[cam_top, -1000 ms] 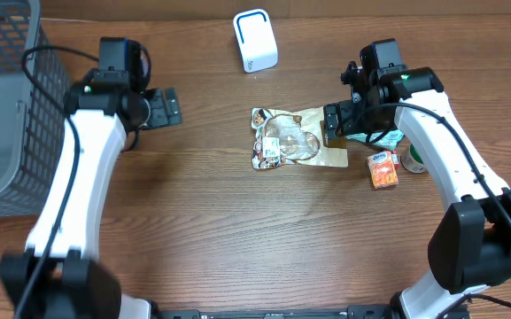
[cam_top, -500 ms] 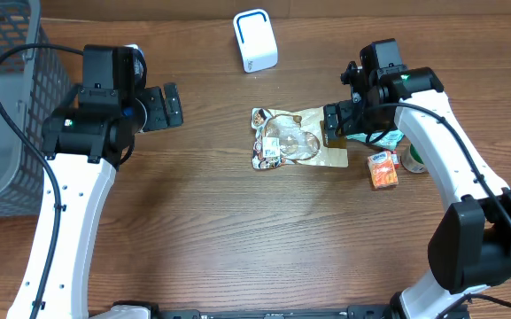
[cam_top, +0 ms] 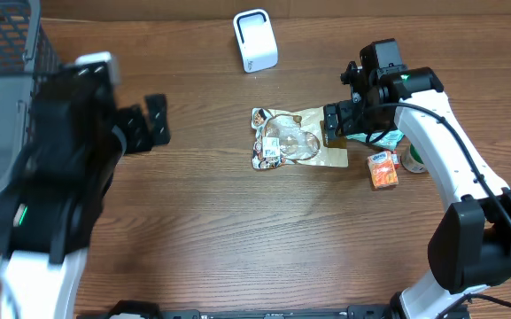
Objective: Scan the item barcode
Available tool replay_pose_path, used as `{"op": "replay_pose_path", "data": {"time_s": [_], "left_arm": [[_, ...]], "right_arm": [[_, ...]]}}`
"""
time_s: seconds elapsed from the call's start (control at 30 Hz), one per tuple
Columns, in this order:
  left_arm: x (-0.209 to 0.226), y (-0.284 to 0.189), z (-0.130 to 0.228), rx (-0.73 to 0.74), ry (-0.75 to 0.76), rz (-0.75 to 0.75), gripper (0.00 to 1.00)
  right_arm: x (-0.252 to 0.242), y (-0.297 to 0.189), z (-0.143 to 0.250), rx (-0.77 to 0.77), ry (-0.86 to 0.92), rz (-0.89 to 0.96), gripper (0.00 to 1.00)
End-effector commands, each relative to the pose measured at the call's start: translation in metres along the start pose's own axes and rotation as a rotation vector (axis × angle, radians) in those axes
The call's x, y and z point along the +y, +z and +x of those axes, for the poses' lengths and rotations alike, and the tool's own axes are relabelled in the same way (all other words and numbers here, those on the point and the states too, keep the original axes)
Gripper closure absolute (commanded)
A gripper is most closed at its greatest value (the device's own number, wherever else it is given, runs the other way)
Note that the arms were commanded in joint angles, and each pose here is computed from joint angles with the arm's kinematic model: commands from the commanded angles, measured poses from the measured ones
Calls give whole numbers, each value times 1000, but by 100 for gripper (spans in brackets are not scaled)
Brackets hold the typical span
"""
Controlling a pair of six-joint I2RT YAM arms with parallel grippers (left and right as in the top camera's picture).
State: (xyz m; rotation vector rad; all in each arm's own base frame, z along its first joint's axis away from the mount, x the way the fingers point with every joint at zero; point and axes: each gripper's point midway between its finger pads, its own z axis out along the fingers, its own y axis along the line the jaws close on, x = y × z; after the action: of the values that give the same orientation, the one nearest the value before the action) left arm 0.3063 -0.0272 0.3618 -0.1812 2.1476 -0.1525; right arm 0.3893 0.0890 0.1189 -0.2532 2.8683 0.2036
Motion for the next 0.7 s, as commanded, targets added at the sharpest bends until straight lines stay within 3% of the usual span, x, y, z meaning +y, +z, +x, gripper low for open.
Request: {"op": "replay_pose_path", "data": {"time_s": [0.0, 0.27, 0.5, 0.67], "left_arm": [[1, -43, -13, -118, 3, 24, 0], [4, -117, -18, -303, -10, 71, 0], [7, -118, -10, -280, -9, 65, 1], [13, -113, 16, -242, -6, 55, 0]], "right_arm": [[0, -2, -1, -9, 2, 5, 0], [0, -2, -1, -9, 2, 5, 0], [0, -2, -1, -9, 2, 5, 0], [0, -2, -1, -9, 2, 5, 0]]}}
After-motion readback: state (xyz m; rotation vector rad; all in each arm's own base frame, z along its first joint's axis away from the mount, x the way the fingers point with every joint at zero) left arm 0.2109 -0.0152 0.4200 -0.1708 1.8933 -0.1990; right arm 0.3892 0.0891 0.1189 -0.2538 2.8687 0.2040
